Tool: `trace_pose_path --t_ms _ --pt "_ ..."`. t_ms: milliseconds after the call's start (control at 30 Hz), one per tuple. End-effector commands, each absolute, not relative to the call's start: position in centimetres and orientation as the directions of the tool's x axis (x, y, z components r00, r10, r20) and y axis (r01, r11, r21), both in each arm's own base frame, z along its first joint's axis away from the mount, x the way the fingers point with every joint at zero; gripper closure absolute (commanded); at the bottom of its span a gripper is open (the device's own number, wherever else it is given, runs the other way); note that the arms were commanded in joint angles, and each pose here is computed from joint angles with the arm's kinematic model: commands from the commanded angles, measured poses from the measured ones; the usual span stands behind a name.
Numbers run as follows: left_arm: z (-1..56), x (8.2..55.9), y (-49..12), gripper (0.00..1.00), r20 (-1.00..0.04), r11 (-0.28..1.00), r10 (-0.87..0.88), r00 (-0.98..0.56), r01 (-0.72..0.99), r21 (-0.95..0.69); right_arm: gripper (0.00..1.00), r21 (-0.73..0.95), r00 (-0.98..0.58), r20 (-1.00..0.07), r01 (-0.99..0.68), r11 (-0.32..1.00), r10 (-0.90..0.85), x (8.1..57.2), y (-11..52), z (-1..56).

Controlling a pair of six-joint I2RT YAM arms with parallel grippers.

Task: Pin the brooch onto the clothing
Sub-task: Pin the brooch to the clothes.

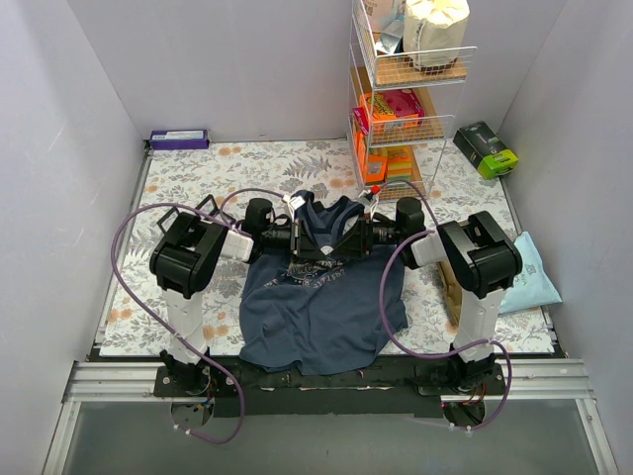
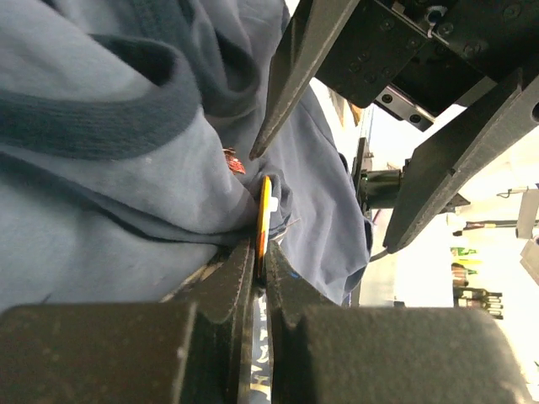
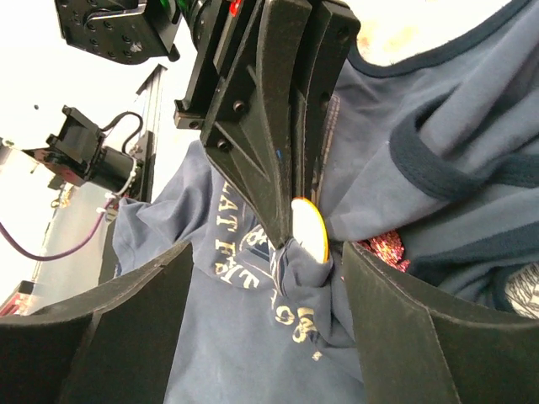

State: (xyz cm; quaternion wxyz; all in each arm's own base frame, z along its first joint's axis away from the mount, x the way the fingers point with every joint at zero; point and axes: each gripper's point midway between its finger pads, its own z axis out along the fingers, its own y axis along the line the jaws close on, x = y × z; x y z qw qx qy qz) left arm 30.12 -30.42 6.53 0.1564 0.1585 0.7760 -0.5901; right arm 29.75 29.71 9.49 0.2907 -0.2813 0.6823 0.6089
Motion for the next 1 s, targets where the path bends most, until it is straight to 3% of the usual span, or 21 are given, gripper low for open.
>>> trace_pose_path --t_ms 0,467,700,967 --pt "6.9 31.2 -30.5 1.0 -0.431 0.212 -0.004 -0.903 0.42 -0.882 0.21 0.632 -0.64 -0.768 -0.763 0.134 -0.024 30.4 29.5 7.7" --pt "6.0 31.6 -30.5 1.0 -0.405 0.199 -0.043 -0.913 0.39 -0.899 0.31 0.677 -0.705 -0.709 -0.693 0.249 -0.032 31.0 29.3 2.3" --pt "5.9 31.5 -30.7 1.0 -0.42 0.211 -0.031 -0.907 0.405 -0.89 0.41 0.673 -0.699 -0.715 -0.696 0.251 -0.023 31.6 29.8 2.6" --pt "5.6 31.1 -31.1 1.0 -0.421 0.212 -0.012 -0.907 0.409 -0.888 0.42 0.677 -0.698 -0.716 -0.699 0.232 -0.012 31.9 30.7 3.0"
